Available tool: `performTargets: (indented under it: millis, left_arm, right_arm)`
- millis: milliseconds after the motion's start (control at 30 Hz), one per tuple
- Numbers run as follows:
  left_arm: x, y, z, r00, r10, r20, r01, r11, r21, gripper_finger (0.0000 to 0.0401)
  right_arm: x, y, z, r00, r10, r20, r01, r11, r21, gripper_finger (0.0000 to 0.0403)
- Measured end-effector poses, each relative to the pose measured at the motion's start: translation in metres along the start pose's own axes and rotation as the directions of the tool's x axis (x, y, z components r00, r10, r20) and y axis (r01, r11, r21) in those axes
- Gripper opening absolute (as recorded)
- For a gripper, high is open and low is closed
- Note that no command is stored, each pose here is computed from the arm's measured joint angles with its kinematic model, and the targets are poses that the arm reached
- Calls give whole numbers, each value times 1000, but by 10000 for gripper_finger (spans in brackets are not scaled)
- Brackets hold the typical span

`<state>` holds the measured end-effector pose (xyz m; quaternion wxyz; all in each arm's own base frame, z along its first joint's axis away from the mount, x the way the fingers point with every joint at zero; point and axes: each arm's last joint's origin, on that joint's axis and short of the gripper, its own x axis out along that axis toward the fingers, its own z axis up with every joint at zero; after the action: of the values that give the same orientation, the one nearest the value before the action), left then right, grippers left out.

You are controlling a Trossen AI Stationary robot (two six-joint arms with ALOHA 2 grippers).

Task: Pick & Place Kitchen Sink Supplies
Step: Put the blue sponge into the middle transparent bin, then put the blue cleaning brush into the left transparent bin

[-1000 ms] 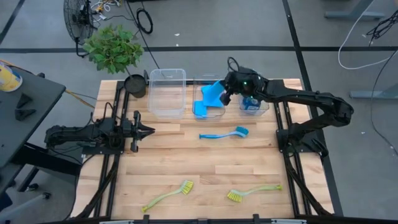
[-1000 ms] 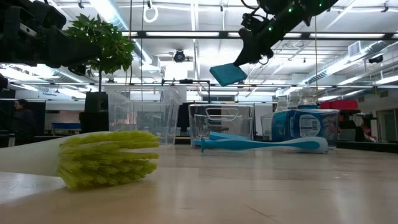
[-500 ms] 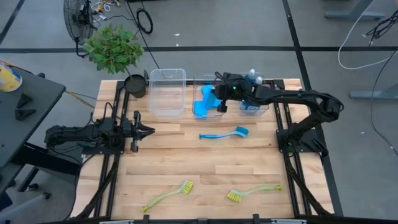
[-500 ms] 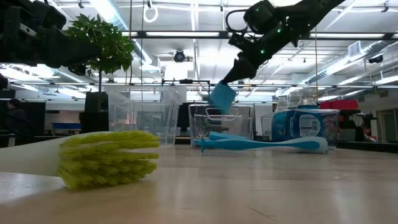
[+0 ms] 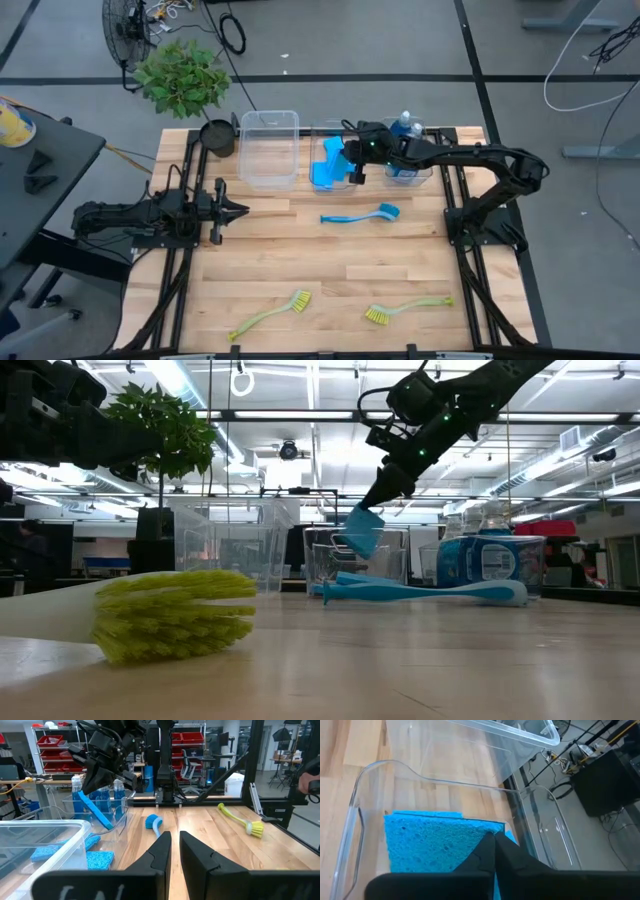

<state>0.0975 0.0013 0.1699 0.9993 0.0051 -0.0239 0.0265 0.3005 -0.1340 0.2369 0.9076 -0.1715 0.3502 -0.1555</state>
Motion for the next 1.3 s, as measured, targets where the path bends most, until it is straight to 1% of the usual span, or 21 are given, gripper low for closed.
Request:
performTargets:
  millis: [167,367,600,867,1000,1100,1200,1300]
  left_arm:
    - [0,0,0,1000,0,0,0,1000,0,44]
    - [0,0,0,1000,0,0,0,1000,0,44]
    - [0,0,0,1000,0,0,0,1000,0,44]
    - [0,0,0,1000,0,0,0,1000,0,44]
    - [0,0,0,1000,0,-1,0,1000,0,44]
    - [0,0,0,1000,0,0,0,1000,0,44]
    - [0,0,0,1000,0,0,0,1000,0,44]
    - [0,0,0,1000,0,0,0,1000,0,44]
  right_arm:
    - [0,0,0,1000,-1,-2,1,1000,2,27]
    - [0,1,-1,1000,7,-13,-7,1000,3,64]
    - [0,1,-2,1000,9,-18,-8,998,59,101]
    - [-4,0,0,1000,1,-8,0,998,65,117]
    - [-14,-3,5,1000,-10,22,8,994,111,116]
    - [-26,-4,9,998,26,60,-37,982,186,116]
    - [-37,2,15,985,123,121,-149,958,246,116]
    - [-46,9,21,955,230,188,-275,923,268,116]
